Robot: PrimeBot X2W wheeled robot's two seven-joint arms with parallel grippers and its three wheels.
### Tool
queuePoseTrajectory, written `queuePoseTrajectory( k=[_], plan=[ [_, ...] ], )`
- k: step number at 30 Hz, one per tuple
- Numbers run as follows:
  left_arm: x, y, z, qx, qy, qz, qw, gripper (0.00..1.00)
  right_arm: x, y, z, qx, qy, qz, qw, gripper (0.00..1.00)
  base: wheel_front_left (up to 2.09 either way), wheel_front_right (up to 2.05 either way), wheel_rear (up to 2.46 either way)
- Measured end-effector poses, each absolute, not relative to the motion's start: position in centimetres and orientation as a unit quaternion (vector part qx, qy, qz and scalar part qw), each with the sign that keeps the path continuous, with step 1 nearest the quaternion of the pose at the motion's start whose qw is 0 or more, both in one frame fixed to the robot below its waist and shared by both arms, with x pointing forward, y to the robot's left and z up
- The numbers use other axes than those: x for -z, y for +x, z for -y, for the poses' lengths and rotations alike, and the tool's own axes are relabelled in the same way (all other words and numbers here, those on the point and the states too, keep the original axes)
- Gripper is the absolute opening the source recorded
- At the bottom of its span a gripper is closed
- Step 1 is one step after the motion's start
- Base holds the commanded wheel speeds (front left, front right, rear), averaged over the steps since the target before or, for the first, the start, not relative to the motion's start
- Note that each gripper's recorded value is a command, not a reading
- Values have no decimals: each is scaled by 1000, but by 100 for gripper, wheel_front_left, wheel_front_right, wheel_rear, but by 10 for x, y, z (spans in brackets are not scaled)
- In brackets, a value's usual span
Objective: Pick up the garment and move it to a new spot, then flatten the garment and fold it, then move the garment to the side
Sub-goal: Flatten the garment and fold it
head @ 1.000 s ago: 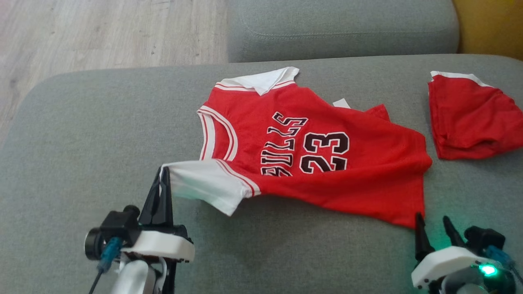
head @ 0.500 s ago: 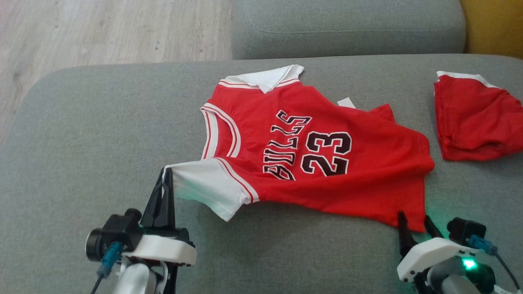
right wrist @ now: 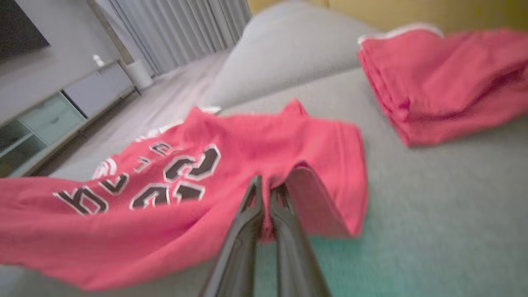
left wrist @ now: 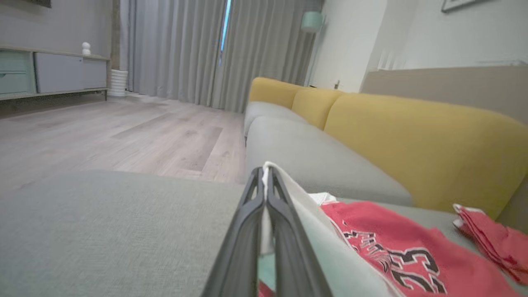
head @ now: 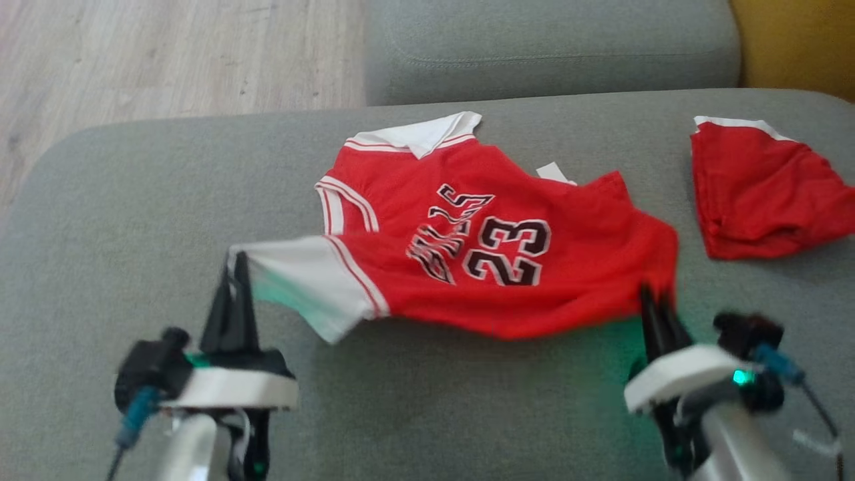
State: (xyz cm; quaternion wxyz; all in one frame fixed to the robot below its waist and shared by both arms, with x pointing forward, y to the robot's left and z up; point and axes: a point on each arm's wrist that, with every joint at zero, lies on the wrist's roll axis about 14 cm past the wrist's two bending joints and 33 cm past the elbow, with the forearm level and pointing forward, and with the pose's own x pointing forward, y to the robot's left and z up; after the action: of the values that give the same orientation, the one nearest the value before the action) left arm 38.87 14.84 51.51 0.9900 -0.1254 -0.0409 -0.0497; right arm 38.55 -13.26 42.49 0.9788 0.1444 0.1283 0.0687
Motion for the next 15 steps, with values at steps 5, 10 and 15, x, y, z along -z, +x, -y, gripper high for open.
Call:
queuePoseTrajectory(
  k=[5, 10, 15],
  plan=[
    [-585, 406, -149, 64, -170, 140, 973, 0, -520, 418, 142, -96, 102, 15, 990, 0, 0, 0, 0],
    [-686, 412, -144, 95, -204, 274, 935, 0, -624, 426, 149, -124, 52, 150, 979, 0, 0, 0, 0],
    [-763, 395, -144, 114, -233, 365, 894, 0, -696, 416, 148, -143, 20, 234, 962, 0, 0, 0, 0]
  ],
)
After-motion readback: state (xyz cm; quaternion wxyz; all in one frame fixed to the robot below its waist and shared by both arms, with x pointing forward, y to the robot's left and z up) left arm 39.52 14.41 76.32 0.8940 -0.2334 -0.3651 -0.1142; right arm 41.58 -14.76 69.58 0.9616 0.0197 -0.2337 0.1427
